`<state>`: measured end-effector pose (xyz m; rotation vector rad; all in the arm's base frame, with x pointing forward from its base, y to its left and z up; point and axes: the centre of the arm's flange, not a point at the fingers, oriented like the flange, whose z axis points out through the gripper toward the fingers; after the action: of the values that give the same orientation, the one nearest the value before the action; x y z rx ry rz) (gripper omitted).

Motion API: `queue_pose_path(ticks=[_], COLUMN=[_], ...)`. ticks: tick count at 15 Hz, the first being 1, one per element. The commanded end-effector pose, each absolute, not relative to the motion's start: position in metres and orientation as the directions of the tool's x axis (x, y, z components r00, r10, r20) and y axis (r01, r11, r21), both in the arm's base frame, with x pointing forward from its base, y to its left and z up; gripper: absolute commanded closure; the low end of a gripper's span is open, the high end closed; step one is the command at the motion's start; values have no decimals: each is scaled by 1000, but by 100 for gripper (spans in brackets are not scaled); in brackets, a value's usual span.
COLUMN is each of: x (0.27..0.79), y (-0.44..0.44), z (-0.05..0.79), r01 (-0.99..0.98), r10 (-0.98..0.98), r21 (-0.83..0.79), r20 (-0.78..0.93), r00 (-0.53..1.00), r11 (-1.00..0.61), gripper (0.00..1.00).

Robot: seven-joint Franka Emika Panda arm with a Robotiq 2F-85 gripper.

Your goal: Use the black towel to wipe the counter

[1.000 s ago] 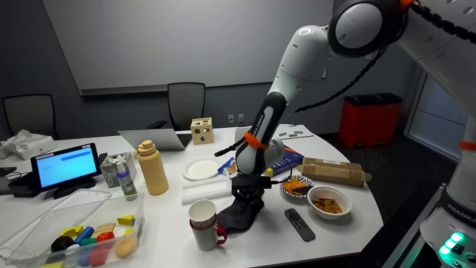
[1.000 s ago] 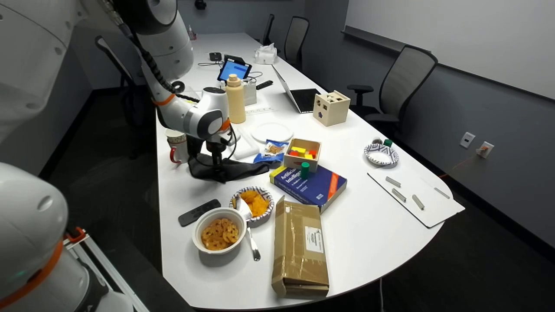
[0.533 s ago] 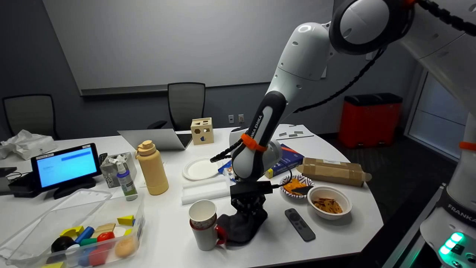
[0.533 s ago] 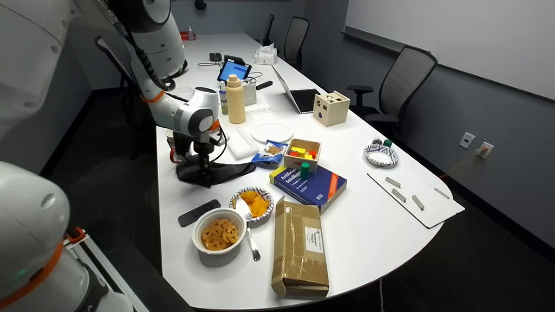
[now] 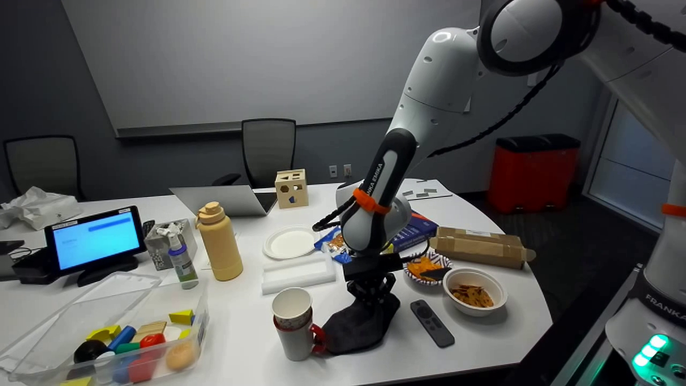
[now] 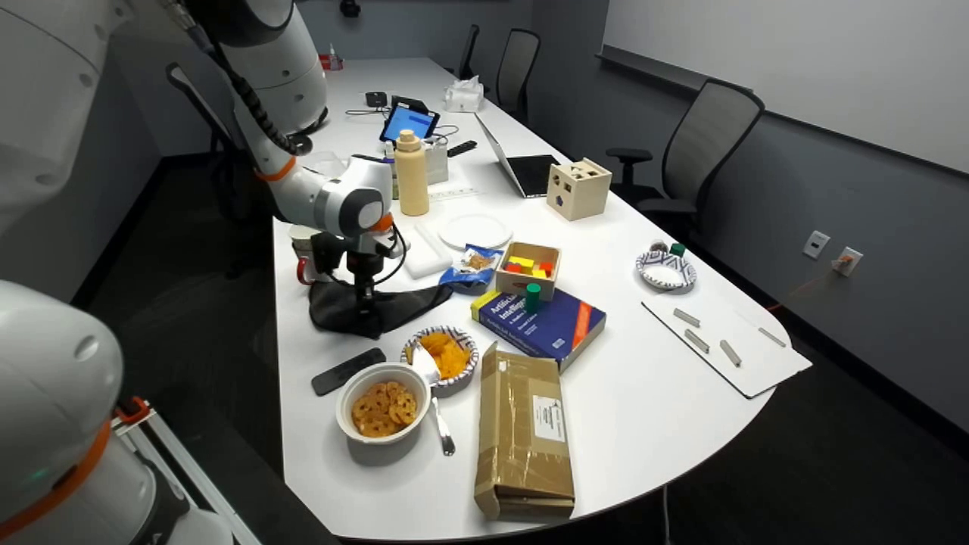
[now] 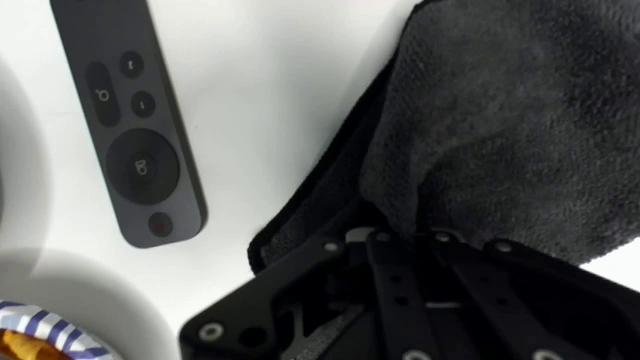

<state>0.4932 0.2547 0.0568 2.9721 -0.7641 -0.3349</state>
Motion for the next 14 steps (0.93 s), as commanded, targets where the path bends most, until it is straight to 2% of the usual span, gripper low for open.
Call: queue_pose_path(ticks=[1,9,14], x=[511,555,536], y=[224,246,272], z=[60,58,62], r01=[-523,-663,-612], r10=[-541,-659,-609], r21=[143,12,37], r20=[-150,-122,-162], r00=[828,742,776], r11=[-840,-748,-790], gripper=[98,98,98])
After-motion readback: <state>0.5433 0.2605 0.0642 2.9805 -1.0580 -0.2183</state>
